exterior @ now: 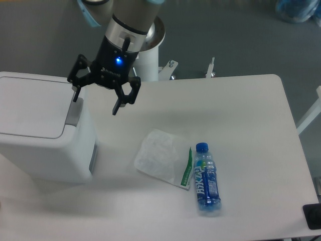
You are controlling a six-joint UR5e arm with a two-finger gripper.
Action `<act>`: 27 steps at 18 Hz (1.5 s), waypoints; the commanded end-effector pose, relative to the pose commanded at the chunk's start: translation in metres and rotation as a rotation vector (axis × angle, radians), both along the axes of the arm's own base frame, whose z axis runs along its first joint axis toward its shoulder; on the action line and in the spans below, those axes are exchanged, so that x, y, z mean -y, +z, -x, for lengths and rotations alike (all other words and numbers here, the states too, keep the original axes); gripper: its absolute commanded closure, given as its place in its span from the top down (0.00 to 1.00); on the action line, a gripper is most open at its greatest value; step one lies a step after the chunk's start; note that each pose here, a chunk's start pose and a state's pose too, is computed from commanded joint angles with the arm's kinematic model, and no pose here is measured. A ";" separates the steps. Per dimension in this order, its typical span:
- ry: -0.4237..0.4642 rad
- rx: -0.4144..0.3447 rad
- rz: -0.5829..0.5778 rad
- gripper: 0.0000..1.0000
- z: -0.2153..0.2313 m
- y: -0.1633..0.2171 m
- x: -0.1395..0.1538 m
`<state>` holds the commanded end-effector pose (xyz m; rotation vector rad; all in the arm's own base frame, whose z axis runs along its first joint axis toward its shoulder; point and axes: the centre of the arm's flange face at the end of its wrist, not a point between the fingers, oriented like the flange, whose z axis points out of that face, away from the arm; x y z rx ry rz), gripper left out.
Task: Open the trash can
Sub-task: 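Lower the gripper finger onto the lid's grey handle edge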
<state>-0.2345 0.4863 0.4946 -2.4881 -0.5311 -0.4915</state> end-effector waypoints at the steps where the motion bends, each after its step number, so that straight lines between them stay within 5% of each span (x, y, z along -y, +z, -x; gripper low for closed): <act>1: 0.000 0.002 0.004 1.00 0.001 -0.002 -0.001; 27: 0.002 0.028 0.038 1.00 0.005 -0.037 -0.006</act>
